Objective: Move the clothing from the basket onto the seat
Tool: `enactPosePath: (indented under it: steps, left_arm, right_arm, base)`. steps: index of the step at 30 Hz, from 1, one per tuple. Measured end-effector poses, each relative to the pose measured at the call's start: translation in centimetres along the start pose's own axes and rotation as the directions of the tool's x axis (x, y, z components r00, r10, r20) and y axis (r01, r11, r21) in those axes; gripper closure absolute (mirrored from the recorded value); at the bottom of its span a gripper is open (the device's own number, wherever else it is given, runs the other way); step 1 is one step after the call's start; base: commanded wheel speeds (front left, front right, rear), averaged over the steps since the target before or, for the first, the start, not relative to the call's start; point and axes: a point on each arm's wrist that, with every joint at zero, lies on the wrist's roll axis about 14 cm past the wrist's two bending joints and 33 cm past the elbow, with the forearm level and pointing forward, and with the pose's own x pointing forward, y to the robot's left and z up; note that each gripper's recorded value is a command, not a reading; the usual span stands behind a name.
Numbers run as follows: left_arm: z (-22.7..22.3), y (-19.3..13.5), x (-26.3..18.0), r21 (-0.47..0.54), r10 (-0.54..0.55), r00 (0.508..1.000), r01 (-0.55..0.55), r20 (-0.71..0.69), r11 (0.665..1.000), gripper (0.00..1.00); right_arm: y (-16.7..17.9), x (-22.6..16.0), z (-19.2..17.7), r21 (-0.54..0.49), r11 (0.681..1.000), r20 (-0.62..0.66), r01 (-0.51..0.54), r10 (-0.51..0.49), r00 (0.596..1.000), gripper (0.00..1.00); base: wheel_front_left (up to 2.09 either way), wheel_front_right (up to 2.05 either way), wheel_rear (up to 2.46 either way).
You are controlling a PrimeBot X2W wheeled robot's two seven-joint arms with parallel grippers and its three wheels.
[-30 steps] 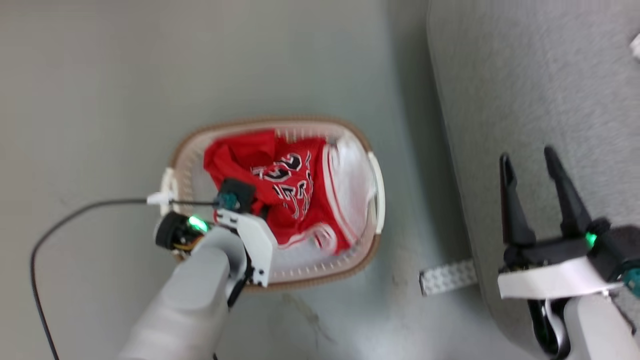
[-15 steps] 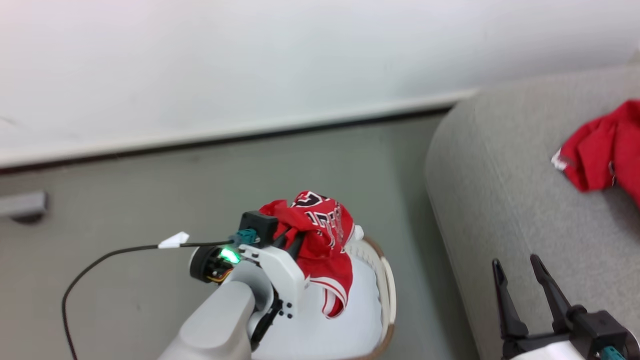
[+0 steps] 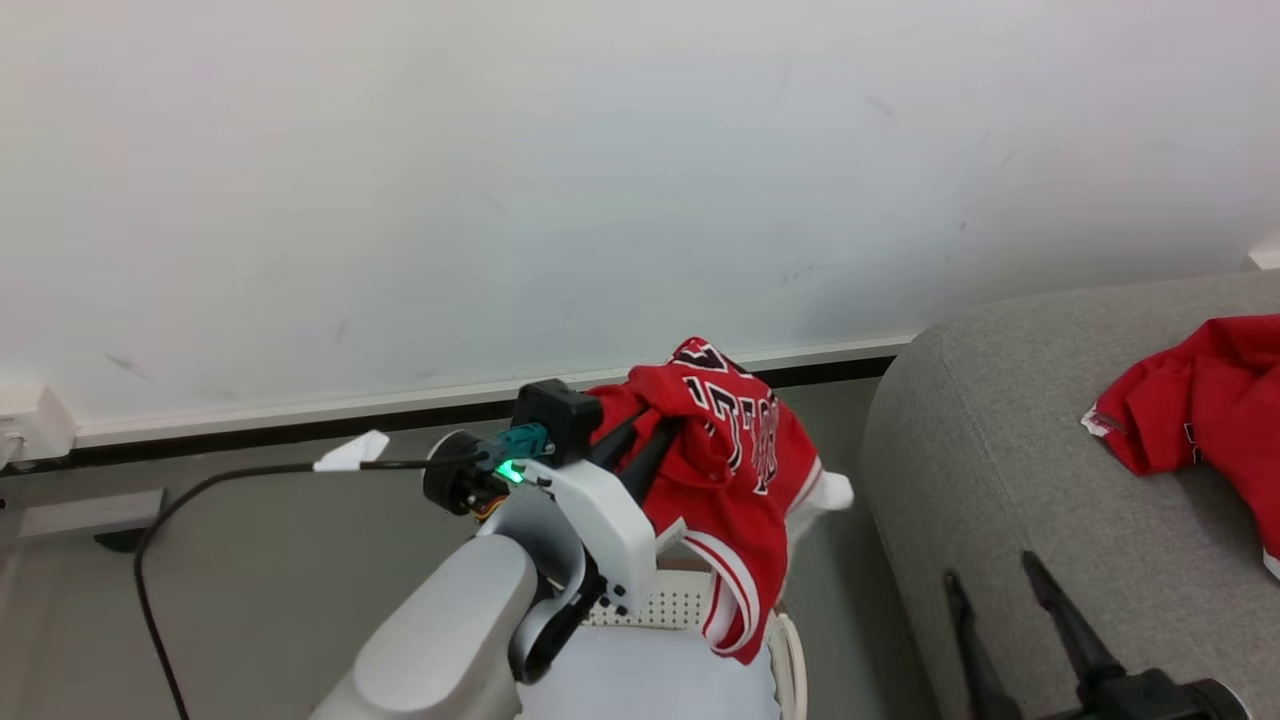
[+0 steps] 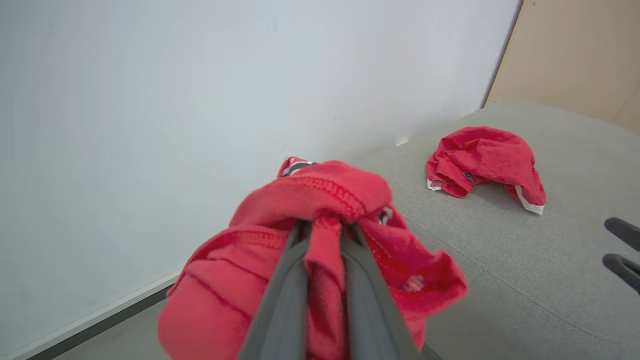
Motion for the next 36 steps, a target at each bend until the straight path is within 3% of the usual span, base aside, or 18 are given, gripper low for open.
enactPosePath:
  steps: [6, 14, 22, 28, 31, 32, 34, 36]
  left_arm:
    - [2.2, -1.4, -0.7, 0.009, -0.031, 0.999, 0.030, 0.044, 1.000, 1.00]
    - [2.7, -2.6, -1.4, 0.006, -0.055, 0.998, 0.055, 0.040, 0.998, 1.00]
    - [3.4, -4.2, -1.7, 0.012, -0.096, 0.994, 0.095, 0.048, 0.995, 1.00]
    - [3.6, -6.0, -1.9, 0.007, -0.142, 0.989, 0.142, 0.050, 0.990, 1.00]
    - [3.6, -6.6, -2.1, 0.001, -0.157, 0.986, 0.157, 0.049, 0.988, 1.00]
    - [3.7, -6.7, -2.2, -0.003, -0.159, 0.986, 0.159, 0.050, 0.987, 1.00]
    - [3.6, -6.7, -2.3, -0.005, -0.156, 0.987, 0.156, 0.048, 0.988, 1.00]
    - [3.5, -6.6, -2.5, -0.013, -0.151, 0.988, 0.152, 0.044, 0.988, 1.00]
  right_arm:
    - [3.8, 0.5, 1.3, -0.083, 0.988, 0.033, -0.131, 0.134, 0.990, 0.00]
    - [9.0, 1.3, 1.6, -0.139, 0.941, 0.035, -0.310, 0.317, 0.948, 0.00]
    - [10.5, 3.5, 0.6, -0.251, 0.894, -0.017, -0.370, 0.378, 0.926, 0.00]
    - [10.5, 6.0, 0.3, -0.389, 0.833, -0.065, -0.394, 0.402, 0.913, 0.00]
    - [11.2, 6.9, 0.7, -0.397, 0.820, -0.063, -0.412, 0.423, 0.904, 0.00]
    - [11.5, 7.1, 0.8, -0.391, 0.820, -0.062, -0.418, 0.430, 0.901, 0.05]
    - [12.0, 7.4, 1.2, -0.370, 0.826, -0.048, -0.426, 0.441, 0.896, 1.00]
    - [12.4, 7.6, 1.6, -0.349, 0.833, -0.036, -0.430, 0.447, 0.894, 1.00]
  base:
    - [0.00, 0.00, 0.00]
    - [0.00, 0.00, 0.00]
    - [0.00, 0.00, 0.00]
    - [0.00, 0.00, 0.00]
    - [0.00, 0.00, 0.00]
    - [0.00, 0.00, 0.00]
    - [0.00, 0.00, 0.00]
    - [0.00, 0.00, 0.00]
